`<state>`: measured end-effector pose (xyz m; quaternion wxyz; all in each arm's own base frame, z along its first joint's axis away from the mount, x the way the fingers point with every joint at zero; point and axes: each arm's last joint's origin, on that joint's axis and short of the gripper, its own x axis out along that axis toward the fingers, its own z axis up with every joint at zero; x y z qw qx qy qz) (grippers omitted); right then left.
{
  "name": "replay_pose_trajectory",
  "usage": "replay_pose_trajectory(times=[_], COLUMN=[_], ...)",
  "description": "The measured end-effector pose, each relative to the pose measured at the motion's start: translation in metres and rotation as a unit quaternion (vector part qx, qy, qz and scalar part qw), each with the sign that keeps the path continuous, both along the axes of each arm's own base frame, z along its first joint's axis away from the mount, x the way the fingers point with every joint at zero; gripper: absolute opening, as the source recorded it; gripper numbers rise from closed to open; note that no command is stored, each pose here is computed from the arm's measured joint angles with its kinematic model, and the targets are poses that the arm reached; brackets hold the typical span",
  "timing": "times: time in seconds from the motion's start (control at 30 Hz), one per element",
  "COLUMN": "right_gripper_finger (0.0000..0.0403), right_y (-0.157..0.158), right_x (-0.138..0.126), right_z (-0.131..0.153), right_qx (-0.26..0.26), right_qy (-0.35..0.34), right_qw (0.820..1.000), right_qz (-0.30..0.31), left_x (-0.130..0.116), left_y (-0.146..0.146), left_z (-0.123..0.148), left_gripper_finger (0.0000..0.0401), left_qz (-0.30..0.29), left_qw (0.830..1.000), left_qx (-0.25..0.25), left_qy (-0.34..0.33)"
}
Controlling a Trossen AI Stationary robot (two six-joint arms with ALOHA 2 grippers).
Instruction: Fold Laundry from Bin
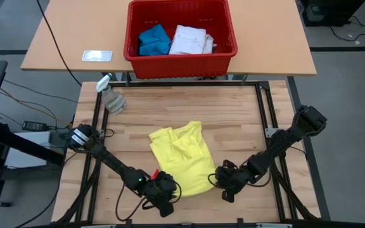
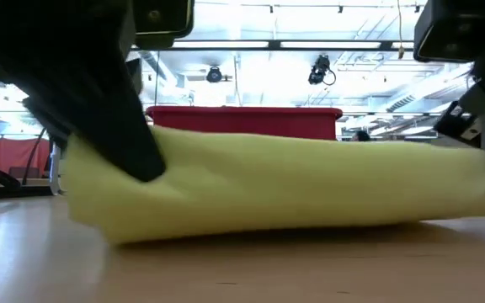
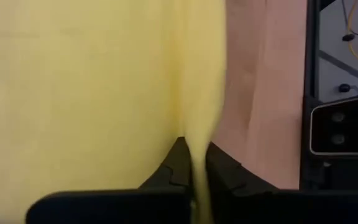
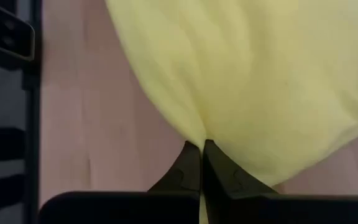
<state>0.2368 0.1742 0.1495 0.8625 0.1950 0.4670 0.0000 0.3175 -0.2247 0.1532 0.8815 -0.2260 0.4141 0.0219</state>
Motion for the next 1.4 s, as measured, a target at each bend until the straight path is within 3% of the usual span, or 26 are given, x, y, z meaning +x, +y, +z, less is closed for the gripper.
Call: replay_pose_trajectory(times=[0.23, 0.4, 0.6, 0.77, 0.87, 1.07, 1.27, 1.4], right_gripper_finger=[0.0005, 0.0005, 0.0004, 0.0004, 0.0004, 0.0004, 0.0002, 0.0002], right_y=[0.013, 0.030, 0.028, -0.003, -0.029, -0.079, -0.128, -0.153], right_x=[-0.004, 0.002, 0.021, 0.039, 0.050, 0.068, 0.081, 0.087], right_z=[0.004, 0.026, 0.072, 0.089, 0.089, 0.097, 0.099, 0.101], right_qx=[0.063, 0.132, 0.075, 0.013, 0.010, 0.036, 0.061, 0.089], right_qy=[0.000, -0.020, -0.023, -0.006, 0.007, 0.005, -0.004, -0.021], right_qw=[0.998, 0.991, 0.997, 0.999, 0.998, 0.995, 0.994, 0.991], right_qz=[-0.026, -0.022, -0.014, -0.043, -0.066, -0.088, -0.093, -0.095], left_x=[-0.005, -0.004, -0.006, -0.004, 0.001, 0.012, 0.012, 0.014], left_y=[-0.011, -0.028, -0.031, -0.001, 0.020, 0.052, 0.071, 0.075], left_z=[0.005, 0.037, 0.089, 0.125, 0.136, 0.135, 0.129, 0.129], left_gripper_finger=[0.0010, 0.0010, 0.0010, 0.0010, 0.0011, 0.0018, 0.0016, 0.0014], left_qz=[0.012, 0.001, 0.041, 0.132, 0.174, 0.194, 0.217, 0.228], left_qw=[1.000, 1.000, 0.995, 0.980, 0.968, 0.955, 0.939, 0.937], left_qx=[-0.019, -0.006, 0.079, 0.111, 0.118, 0.098, 0.124, 0.131], left_qy=[0.005, 0.008, 0.035, 0.103, 0.134, 0.200, 0.236, 0.229])
